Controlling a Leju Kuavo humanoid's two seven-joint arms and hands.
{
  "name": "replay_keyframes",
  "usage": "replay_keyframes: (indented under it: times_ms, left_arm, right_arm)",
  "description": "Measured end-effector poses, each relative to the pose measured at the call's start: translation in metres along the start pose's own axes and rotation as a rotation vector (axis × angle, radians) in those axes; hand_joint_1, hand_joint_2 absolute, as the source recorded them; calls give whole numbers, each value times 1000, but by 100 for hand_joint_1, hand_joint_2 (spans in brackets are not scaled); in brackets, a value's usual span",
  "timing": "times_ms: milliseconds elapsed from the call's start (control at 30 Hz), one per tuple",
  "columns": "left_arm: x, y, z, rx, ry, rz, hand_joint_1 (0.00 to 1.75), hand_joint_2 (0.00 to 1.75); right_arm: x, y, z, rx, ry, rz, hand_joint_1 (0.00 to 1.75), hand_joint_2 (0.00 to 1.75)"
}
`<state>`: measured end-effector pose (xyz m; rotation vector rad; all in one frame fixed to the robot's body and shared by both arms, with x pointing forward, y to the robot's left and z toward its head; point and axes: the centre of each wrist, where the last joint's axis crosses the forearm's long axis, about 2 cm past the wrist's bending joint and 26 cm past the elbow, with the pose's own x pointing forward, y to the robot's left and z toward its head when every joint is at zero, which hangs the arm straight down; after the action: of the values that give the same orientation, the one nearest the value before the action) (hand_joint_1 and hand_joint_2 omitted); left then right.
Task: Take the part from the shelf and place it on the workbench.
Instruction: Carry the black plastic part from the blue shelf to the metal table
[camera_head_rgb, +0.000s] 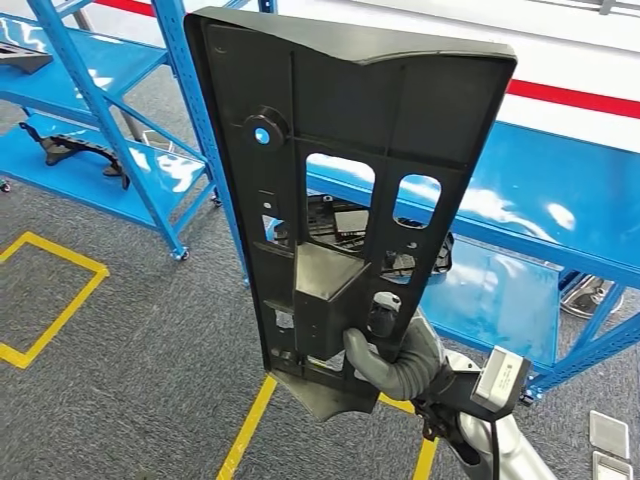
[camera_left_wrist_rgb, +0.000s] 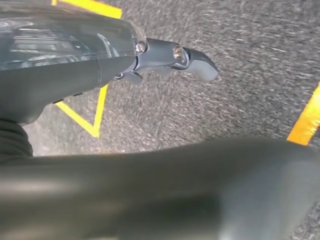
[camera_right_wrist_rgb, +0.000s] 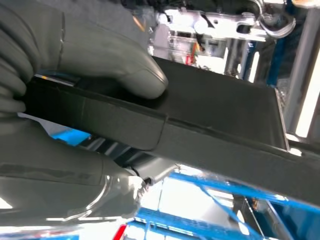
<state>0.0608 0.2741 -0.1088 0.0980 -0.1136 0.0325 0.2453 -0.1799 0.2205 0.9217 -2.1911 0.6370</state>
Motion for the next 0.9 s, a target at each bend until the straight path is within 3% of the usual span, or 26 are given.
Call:
replay_keyframes:
  times_ms: [467,900]
  left_arm:
    - [-2,0,0,-4,-8,-5,0,175]
    - [-2,0,0,-21,-26,-4,0,175]
  right_arm:
    - [0,0,0,-2,-5,-7,175,175]
    - [-7,7,17,-15,23,-22,175,175]
